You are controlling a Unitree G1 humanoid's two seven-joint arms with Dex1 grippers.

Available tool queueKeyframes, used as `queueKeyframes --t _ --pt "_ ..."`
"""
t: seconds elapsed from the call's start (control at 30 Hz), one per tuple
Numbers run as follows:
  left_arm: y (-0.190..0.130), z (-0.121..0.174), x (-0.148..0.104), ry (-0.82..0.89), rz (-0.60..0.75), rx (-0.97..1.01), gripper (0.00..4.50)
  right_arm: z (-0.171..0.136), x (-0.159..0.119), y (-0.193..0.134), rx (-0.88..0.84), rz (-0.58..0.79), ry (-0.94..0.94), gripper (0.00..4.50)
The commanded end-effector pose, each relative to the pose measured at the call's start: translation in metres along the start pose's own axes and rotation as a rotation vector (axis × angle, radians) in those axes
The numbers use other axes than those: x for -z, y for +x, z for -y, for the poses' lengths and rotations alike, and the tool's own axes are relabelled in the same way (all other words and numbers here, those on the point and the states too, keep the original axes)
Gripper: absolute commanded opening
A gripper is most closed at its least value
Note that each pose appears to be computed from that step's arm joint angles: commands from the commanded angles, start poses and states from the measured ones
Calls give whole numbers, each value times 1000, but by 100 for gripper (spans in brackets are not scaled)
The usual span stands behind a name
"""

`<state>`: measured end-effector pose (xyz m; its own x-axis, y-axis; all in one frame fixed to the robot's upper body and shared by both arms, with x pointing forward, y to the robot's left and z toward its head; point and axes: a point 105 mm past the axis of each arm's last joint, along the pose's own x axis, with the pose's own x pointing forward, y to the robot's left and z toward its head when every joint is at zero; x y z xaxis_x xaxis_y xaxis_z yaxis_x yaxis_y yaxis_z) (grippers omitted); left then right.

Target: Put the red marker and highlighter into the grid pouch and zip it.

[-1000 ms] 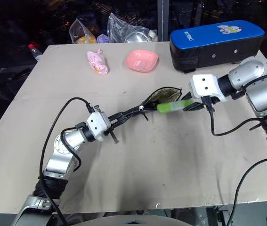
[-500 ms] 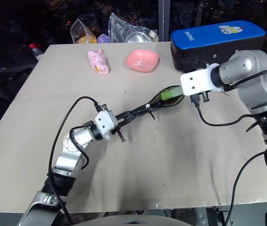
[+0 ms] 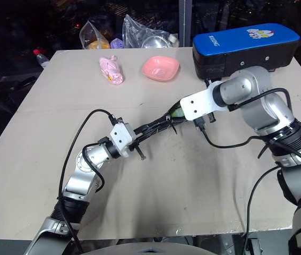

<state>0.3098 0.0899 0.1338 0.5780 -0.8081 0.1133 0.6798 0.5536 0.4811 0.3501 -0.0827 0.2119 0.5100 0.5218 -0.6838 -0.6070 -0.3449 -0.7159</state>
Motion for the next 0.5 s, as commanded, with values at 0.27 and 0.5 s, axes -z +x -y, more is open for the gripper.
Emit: queueKeyframes --t 0.27,0.5 --pt "1 -6 -13 24 40 -32 0 18 -16 -30 78 231 281 349" --pt "3 -5 -13 10 42 -41 0 -5 -27 -76 -78 483 682 349"
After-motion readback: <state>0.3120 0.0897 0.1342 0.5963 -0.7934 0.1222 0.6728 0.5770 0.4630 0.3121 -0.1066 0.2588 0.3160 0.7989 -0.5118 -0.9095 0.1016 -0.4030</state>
